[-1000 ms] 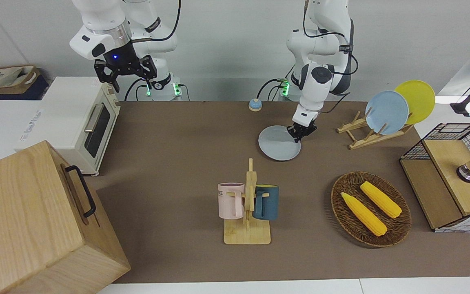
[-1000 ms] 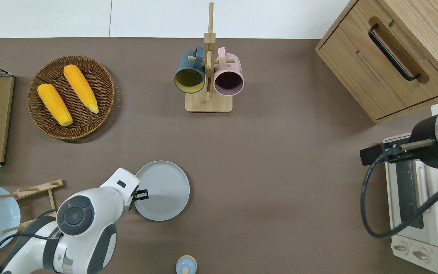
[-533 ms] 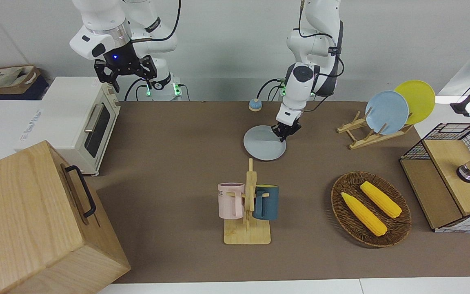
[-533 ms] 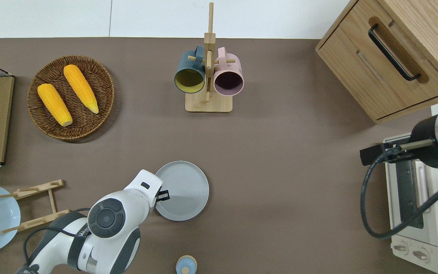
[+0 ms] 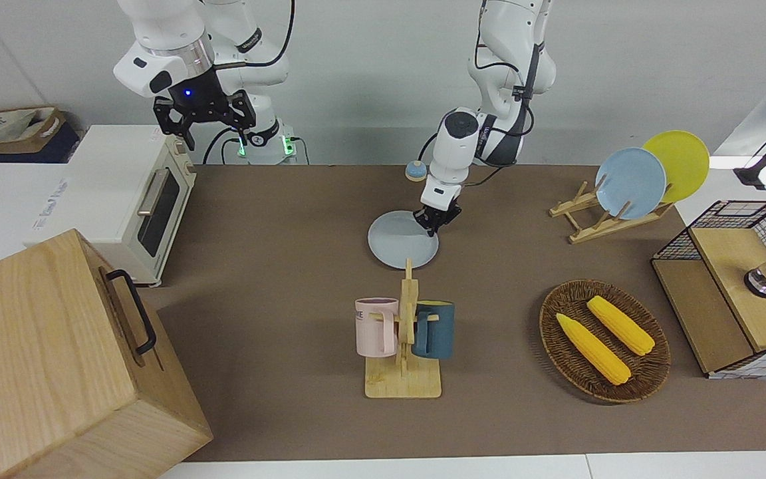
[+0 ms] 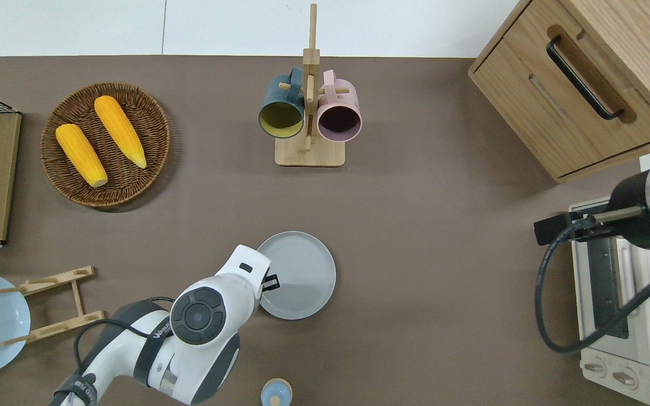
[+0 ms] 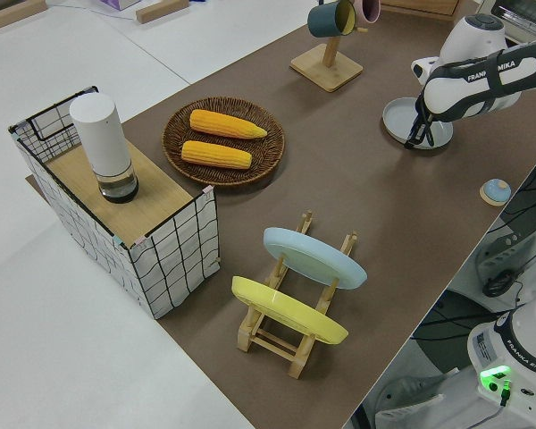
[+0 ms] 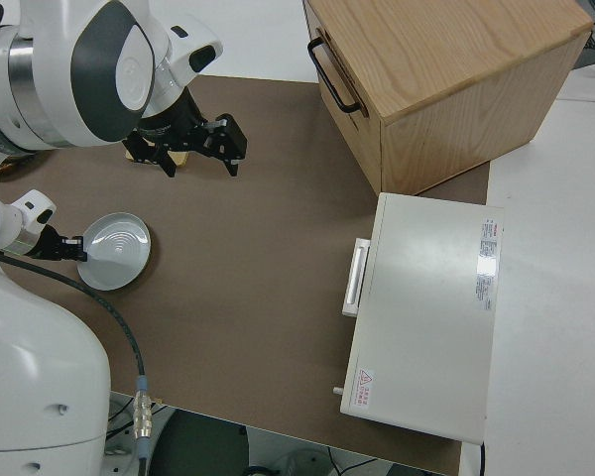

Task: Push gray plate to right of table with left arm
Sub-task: 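Push the gray plate with the left gripper toward the right arm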

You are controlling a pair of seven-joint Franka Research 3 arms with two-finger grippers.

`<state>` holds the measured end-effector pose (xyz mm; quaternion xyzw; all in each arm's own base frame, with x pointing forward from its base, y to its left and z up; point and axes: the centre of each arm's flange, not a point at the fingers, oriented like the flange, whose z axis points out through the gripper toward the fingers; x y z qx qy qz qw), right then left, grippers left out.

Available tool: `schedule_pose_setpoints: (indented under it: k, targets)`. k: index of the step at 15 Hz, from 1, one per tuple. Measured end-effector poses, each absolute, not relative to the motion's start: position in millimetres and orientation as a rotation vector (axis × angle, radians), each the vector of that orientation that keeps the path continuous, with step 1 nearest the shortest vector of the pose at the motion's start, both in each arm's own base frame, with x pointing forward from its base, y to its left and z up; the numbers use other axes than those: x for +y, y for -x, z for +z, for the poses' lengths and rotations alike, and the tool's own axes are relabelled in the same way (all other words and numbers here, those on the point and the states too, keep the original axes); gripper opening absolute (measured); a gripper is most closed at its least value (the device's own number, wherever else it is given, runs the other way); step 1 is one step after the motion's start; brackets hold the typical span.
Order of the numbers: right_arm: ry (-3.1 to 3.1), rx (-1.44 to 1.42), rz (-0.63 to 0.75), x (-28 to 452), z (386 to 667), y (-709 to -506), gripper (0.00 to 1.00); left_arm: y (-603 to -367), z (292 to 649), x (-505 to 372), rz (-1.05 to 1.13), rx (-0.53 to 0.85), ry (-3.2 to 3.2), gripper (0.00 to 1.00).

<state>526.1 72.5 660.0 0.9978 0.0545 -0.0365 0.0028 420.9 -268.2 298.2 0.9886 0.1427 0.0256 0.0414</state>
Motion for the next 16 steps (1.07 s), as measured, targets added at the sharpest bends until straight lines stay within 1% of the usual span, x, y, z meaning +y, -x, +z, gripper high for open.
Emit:
schedule_pose_setpoints:
  k: [5, 9, 16]
  targets:
    - [-3.129, 0.171, -0.115, 73, 660, -526, 0.99, -428, 299, -309, 0.081, 0.496, -2.993, 0.06]
    - [-3.129, 0.171, -0.115, 73, 660, -526, 0.99, -427, 298, -351, 0.078, 0.54, -2.963, 0.06]
    - [-3.129, 0.171, -0.115, 73, 660, -526, 0.99, -426, 298, -396, 0.074, 0.58, -2.927, 0.06]
